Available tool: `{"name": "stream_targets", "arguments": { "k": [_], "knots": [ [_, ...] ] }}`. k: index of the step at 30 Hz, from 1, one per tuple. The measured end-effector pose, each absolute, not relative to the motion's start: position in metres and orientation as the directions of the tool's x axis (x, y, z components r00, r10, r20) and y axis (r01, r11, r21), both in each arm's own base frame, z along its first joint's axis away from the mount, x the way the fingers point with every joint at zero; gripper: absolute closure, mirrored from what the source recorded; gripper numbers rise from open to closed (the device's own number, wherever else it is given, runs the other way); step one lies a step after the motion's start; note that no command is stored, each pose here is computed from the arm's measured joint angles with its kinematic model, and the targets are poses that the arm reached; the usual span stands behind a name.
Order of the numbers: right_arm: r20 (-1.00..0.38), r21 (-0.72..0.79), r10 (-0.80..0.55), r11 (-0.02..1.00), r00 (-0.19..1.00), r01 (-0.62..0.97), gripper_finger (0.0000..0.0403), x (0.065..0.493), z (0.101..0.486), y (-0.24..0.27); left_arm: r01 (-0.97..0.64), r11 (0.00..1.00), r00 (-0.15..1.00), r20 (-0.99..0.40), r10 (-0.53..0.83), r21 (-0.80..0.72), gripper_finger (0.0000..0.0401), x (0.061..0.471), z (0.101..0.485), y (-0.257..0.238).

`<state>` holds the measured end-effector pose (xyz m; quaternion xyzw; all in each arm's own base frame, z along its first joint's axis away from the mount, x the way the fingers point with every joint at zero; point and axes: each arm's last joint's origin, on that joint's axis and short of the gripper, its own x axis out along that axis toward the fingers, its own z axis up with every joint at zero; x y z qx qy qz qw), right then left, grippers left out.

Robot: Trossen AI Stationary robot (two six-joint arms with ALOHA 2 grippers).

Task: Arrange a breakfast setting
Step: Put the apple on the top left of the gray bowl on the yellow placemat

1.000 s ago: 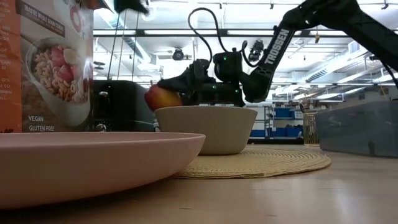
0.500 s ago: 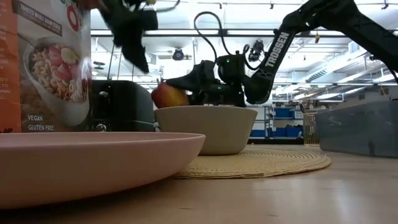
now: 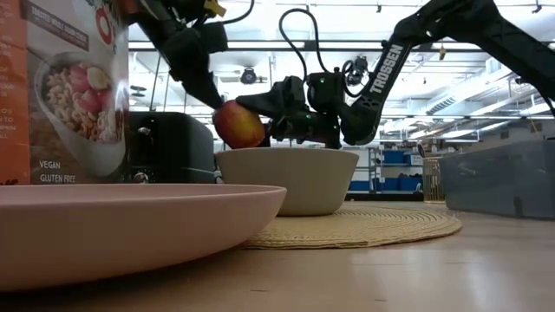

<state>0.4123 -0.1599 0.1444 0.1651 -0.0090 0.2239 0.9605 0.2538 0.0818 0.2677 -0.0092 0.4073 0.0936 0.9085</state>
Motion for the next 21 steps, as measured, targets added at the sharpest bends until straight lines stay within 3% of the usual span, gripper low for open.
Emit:
{"name": "stream_targets", "arguments": {
  "k": [7,21],
  "knots": [
    [0.091,0.312,0.426,0.846,0.9,-0.432,0.0075,0.4124,0.1444,-0.1597,-0.17,0.984,0.685,-0.713,0.151,0.045,0.027,0.2566,0.2704,0.0821],
    [0.094,0.306,0.403,0.858,0.91,-0.412,0.0072,0.4128,0.1445,-0.16,-0.184,0.983,0.683,-0.717,0.139,0.015,0.0369,0.2563,0.2699,0.0816]
  ]
}}
